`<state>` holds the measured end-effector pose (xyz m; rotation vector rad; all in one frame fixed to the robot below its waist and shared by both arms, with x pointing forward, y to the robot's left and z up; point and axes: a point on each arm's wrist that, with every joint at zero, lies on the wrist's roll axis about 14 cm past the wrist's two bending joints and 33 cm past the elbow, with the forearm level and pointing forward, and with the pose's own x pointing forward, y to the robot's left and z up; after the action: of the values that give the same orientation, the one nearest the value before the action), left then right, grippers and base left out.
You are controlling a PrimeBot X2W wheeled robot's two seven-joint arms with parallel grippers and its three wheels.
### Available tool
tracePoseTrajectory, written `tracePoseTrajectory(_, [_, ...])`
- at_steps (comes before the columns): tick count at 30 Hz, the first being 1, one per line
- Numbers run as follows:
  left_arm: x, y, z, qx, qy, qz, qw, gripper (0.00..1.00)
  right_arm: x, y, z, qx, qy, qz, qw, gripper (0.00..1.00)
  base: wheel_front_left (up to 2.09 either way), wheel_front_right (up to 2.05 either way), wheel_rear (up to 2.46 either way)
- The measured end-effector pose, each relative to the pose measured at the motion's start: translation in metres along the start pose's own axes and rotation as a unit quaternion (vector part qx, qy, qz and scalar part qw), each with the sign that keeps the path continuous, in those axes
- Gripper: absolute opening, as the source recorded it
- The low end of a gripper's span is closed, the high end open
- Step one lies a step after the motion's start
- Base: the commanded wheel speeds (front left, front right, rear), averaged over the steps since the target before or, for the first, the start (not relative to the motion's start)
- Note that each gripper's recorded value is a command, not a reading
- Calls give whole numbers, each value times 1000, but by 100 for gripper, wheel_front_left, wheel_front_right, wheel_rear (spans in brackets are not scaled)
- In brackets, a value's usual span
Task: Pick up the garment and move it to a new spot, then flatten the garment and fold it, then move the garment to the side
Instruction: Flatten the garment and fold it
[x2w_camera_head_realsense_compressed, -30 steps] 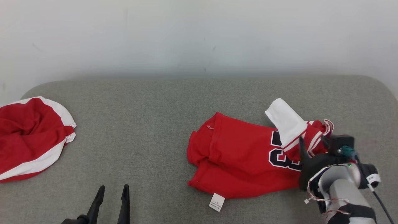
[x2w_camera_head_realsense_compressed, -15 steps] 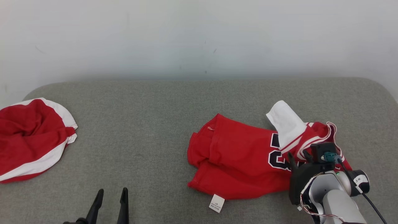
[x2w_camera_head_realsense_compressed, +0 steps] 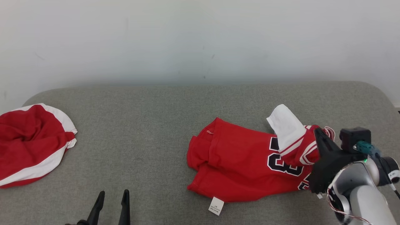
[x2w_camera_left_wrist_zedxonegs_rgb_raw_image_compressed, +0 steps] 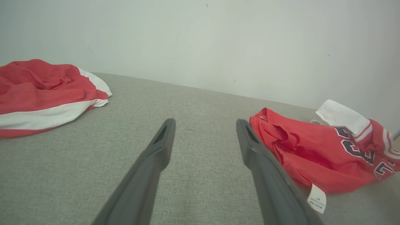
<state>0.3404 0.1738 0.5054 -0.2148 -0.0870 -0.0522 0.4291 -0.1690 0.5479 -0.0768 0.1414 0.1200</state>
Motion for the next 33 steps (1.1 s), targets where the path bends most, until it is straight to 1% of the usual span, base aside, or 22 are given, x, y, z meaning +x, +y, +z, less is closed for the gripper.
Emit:
tracePoseTrajectory(4, [0,-1,-1,0,1,-1,1000,100,-12,-16,-26,8,41,-23,999,0,0,0,0])
tracePoseTrajectory(5, [0,-1,-1,0,1,0,1000,100,-15,-18,-32,8,49,-27,998,37,0,0,0])
tracePoseTrajectory(6, [0,-1,-1,0,1,0,1000,100,-15,-18,-32,8,49,-27,998,100,0,0,0])
tracePoseTrajectory(10, [1,-1,-3,0,4,-1,1000,100,-22,-24,-47,11,69,-38,997,100,0,0,0])
tracePoseTrajectory(15, [2,0,-5,0,8,-1,1000,100,-22,-24,-64,19,96,-39,994,100,0,0,0])
tracePoseTrajectory(16, [2,-1,-7,-1,10,-1,1000,100,-19,-23,-71,21,111,-38,993,100,0,0,0])
tracePoseTrajectory(24, [2,3,-11,2,19,3,1000,100,3,-13,-93,43,165,-21,985,100,0,0,0])
tracePoseTrajectory(33, [3,16,-15,6,25,21,999,100,26,13,-110,52,198,16,979,100,0,0,0])
